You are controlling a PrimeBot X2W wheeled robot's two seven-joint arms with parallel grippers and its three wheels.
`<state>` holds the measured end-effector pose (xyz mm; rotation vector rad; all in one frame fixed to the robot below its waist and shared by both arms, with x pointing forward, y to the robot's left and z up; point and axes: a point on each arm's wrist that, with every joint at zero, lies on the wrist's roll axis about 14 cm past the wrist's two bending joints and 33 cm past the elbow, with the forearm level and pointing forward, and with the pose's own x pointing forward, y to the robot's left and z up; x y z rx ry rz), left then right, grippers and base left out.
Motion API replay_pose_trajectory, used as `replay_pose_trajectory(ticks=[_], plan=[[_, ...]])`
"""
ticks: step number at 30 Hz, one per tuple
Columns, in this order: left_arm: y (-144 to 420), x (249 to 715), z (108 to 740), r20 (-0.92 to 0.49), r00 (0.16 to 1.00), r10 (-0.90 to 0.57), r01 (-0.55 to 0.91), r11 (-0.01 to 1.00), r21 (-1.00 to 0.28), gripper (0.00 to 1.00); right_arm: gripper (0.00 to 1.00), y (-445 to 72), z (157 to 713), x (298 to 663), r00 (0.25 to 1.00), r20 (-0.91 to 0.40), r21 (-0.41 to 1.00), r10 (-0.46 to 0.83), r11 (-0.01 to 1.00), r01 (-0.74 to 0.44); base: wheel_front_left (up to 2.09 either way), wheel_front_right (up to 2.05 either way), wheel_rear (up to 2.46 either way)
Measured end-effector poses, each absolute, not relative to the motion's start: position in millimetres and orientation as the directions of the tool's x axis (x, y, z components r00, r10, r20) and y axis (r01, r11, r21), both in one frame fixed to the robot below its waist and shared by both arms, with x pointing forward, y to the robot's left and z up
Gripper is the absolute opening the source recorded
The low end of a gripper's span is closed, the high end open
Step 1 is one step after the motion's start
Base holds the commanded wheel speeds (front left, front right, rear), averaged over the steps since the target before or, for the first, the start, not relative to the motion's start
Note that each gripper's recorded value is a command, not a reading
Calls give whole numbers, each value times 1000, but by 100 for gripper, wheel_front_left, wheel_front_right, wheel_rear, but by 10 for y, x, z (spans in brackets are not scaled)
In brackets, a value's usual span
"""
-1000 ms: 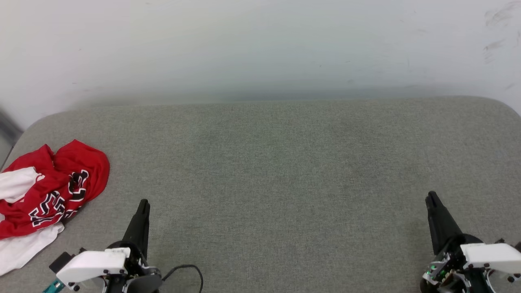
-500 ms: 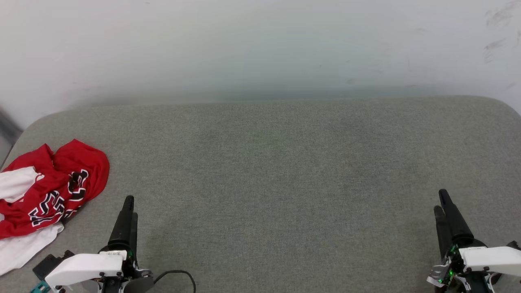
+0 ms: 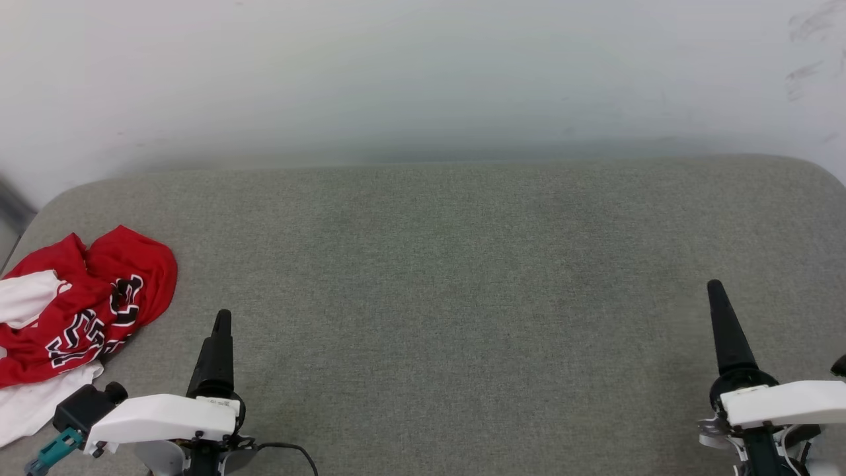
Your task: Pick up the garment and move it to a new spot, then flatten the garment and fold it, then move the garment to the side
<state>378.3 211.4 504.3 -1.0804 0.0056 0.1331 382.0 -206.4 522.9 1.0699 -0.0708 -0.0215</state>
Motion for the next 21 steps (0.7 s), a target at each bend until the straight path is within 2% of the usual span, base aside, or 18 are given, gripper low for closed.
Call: replay_pose_trajectory(ticks=[9, 21], plan=[[2085, 3751, 5036, -76, 989, 124, -138, 632, -763, 100, 100, -1902, 5277, 3792, 998, 68, 741, -4, 670, -48, 0, 0, 0], [2064, 3721, 5030, -73, 987, 145, -159, 770, -618, 100, 100, -1863, 5274, 3759, 997, 79, 600, 7, 799, -53, 0, 0, 0]])
